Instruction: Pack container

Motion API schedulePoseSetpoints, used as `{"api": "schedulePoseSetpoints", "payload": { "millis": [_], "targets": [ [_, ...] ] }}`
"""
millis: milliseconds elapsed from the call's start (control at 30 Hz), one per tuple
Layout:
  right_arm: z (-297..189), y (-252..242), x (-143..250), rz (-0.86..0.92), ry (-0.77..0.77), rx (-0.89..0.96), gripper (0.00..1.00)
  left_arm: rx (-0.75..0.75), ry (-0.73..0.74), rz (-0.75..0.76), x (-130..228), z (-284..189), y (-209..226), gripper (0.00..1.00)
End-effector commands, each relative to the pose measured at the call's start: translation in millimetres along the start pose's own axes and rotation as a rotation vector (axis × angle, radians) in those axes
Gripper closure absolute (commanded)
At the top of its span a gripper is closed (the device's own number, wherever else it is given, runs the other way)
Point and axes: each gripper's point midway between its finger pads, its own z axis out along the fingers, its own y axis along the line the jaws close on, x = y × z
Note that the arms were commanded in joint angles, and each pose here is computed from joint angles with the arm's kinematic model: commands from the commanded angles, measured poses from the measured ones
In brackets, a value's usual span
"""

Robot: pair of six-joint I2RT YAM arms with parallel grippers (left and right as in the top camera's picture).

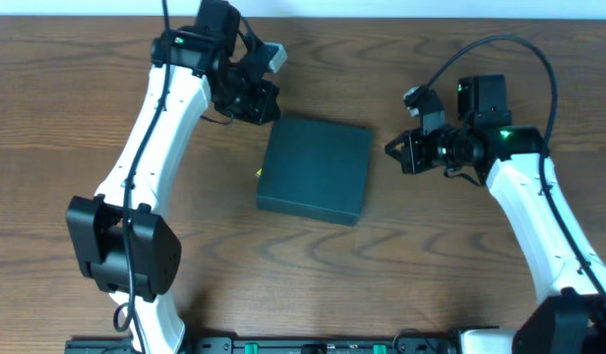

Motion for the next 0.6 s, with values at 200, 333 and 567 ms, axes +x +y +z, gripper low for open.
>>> {"api": "schedulePoseSetpoints", "payload": {
  "millis": [200, 333, 567],
  "targets": [
    [44, -29, 42, 0.217, -0.021, 0.055, 0.98, -0.286, -0.059, -0.328, 8, -1, 72, 0.94],
    [51, -35, 33, 0.221, -0.066, 0.062, 0.98, -0.298, -0.063, -0.462, 23, 8, 101, 0.94],
    [76, -48, 34, 0.272, -0.051, 0.058, 0.99, -0.132, 0.065, -0.584, 81, 69, 90, 0.94]
  ]
}}
